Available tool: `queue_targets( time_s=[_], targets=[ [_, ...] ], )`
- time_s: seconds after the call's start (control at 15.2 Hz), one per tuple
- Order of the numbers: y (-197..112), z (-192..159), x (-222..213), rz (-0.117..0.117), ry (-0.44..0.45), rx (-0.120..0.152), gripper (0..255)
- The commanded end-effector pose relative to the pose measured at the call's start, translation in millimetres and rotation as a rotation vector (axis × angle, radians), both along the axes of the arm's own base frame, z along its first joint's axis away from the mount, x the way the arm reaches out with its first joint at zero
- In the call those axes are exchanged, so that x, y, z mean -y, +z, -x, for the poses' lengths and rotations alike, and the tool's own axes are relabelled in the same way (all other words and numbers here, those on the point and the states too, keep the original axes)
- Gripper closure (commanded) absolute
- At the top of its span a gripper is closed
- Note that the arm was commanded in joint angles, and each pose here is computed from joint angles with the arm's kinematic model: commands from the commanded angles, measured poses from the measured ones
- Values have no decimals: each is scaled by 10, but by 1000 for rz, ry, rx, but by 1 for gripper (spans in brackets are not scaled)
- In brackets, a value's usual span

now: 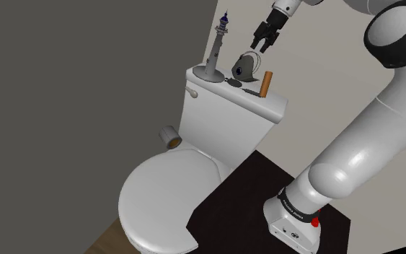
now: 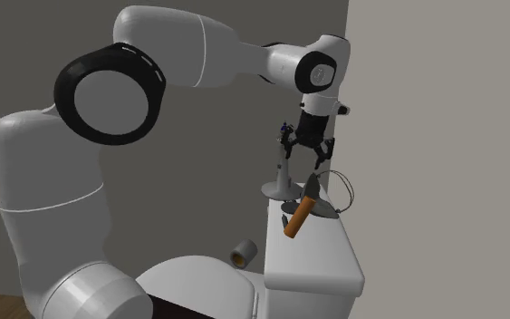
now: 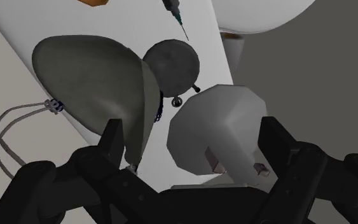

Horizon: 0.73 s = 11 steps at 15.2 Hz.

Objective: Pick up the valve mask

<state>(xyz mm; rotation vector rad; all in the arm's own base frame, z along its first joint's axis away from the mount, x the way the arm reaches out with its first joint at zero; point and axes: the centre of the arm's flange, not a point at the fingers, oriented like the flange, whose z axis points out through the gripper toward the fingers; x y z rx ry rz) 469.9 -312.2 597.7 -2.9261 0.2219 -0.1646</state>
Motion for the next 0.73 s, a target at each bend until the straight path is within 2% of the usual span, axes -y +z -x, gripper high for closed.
queue_targets(
  time_s=[0.0, 0.66],
  targets=[
    [-13, -136, 238, -15, -14, 2, 0],
    [-415, -162, 311, -19, -18, 2, 0]
  ],
)
